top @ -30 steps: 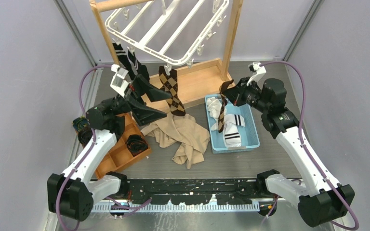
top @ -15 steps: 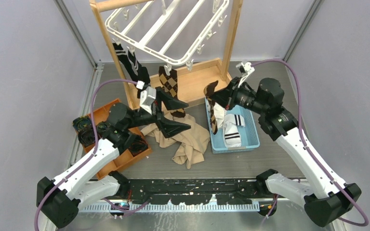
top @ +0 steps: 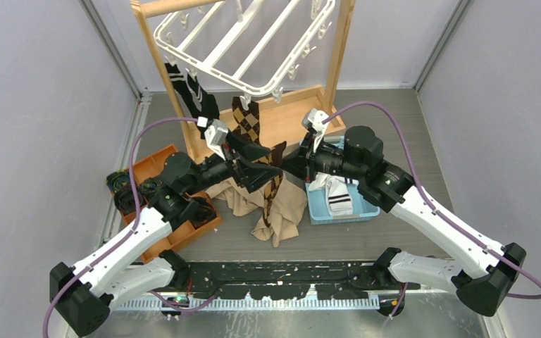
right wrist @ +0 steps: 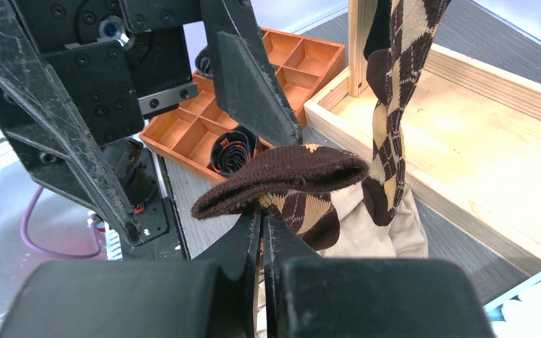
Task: Clip the socks to the hanger
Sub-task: Pick up the sock from the bin.
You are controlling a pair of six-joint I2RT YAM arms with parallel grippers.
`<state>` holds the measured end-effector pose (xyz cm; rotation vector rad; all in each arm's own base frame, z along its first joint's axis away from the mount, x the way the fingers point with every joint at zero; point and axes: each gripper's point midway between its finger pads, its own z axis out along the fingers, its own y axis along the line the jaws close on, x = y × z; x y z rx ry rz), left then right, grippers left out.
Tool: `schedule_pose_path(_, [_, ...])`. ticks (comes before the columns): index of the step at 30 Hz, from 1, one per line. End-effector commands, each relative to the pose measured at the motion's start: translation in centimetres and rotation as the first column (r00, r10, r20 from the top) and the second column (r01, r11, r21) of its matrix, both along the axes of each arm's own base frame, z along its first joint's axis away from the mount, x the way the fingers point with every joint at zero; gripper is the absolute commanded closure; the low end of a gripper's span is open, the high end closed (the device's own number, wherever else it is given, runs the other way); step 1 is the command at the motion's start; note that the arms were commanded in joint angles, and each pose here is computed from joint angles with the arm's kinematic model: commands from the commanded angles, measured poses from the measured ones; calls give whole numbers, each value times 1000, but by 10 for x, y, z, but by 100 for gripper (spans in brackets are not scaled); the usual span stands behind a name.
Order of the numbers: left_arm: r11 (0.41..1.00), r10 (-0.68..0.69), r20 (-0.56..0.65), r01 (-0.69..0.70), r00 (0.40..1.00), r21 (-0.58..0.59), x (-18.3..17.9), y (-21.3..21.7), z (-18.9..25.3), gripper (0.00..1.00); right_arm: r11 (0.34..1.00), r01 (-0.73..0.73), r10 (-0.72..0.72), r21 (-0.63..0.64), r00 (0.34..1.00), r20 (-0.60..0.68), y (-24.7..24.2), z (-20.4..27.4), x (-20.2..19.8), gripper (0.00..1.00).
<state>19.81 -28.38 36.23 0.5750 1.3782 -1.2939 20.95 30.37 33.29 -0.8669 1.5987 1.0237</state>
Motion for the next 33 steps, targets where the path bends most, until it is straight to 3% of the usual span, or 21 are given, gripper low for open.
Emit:
schedule_pose_path(1, [999,47,-20,-47,999,-1,1,8,10,22,999,-7,3,37,995,99,10,26,5,98])
schedule_pose_path(10, [1000,26,-22,-26,999,10,2,3,8,33,997,-24,17,74,996,90,19,33,3,98])
schedule_pose_path(20, [997,74,-36,-74,997,5,8,7,10,81,997,-23,16,77,996,85,20,31,2,98])
schedule_pose_path(26, [995,101,-43,-101,994,12,9,12,11,100,997,-22,15,79,996,90,20,31,2,97])
schedule_pose_path(28, [994,106,-32,-105,994,28,8,14,11,100,997,-21,13,77,995,96,19,32,1,90])
schedule_pose_path(29, [993,109,-20,-108,994,41,7,16,11,100,997,-18,11,73,995,100,17,32,1,81])
schedule_pose_path(31, [991,101,8,-101,995,86,2,19,7,100,998,-20,12,57,991,130,13,32,-1,56])
schedule_pose_path(33, [986,83,43,-89,996,141,-5,22,4,100,999,-29,23,32,985,171,9,33,-4,39])
